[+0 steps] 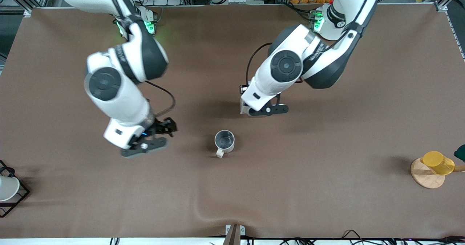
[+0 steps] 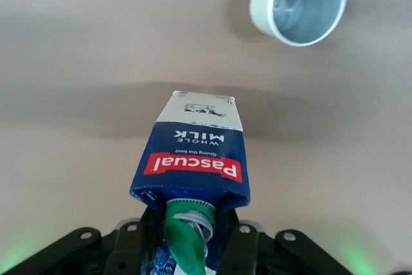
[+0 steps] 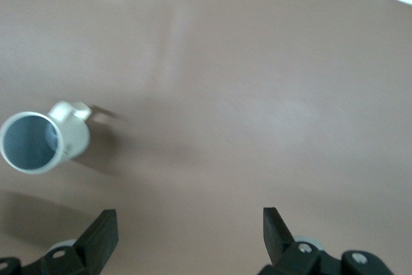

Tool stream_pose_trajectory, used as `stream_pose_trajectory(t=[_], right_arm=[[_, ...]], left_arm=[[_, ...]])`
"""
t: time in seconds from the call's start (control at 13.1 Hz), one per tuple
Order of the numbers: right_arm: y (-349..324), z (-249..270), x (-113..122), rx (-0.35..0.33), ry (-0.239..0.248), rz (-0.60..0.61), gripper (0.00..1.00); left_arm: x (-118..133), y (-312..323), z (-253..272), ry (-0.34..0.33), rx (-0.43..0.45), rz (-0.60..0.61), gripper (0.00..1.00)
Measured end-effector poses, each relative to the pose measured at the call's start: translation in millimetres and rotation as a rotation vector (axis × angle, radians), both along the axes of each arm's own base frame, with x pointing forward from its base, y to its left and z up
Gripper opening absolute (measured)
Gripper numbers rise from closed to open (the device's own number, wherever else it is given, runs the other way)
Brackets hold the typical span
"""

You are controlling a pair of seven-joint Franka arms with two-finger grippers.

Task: Place milk next to cup
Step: 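Lower the milk carton beside the mug with the left gripper while the right gripper withdraws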

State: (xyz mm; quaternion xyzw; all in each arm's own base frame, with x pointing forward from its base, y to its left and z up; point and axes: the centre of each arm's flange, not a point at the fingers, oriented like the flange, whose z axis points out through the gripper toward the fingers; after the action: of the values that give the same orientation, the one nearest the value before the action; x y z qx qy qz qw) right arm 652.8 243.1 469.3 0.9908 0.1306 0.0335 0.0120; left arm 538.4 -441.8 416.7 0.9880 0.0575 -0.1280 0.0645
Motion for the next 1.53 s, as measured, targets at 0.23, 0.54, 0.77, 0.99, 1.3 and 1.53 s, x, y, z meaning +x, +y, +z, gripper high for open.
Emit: stream_pose_trajectory(t=[0.23, 0.54, 0.77, 0.99, 1.3, 1.53], right_arm=[[-71, 18, -13, 0.002, 0.000, -0.033, 1.00], [-120, 42, -26, 0.008, -0.016, -0.061, 1.00], [-141, 47, -25, 0.007, -0.025, -0.058, 1.00], [-159, 53, -27, 0.008, -0.018, -0.070, 1.00], [-182, 72, -40, 0.015, -0.001, -0.102, 1.00], [-204, 84, -46, 0.016, -0.003, -0.136, 1.00]], left_arm=[[3, -23, -29, -0.051, 0.001, 0.003, 0.39], [-8, -48, -58, -0.077, 0.032, -0.023, 0.39], [-3, -52, -64, -0.103, 0.013, -0.013, 0.39], [-1, -54, -69, -0.115, 0.003, -0.009, 0.39], [-11, -68, -68, -0.127, -0.007, -0.030, 0.39], [-13, -72, -69, -0.137, -0.017, -0.032, 0.45]])
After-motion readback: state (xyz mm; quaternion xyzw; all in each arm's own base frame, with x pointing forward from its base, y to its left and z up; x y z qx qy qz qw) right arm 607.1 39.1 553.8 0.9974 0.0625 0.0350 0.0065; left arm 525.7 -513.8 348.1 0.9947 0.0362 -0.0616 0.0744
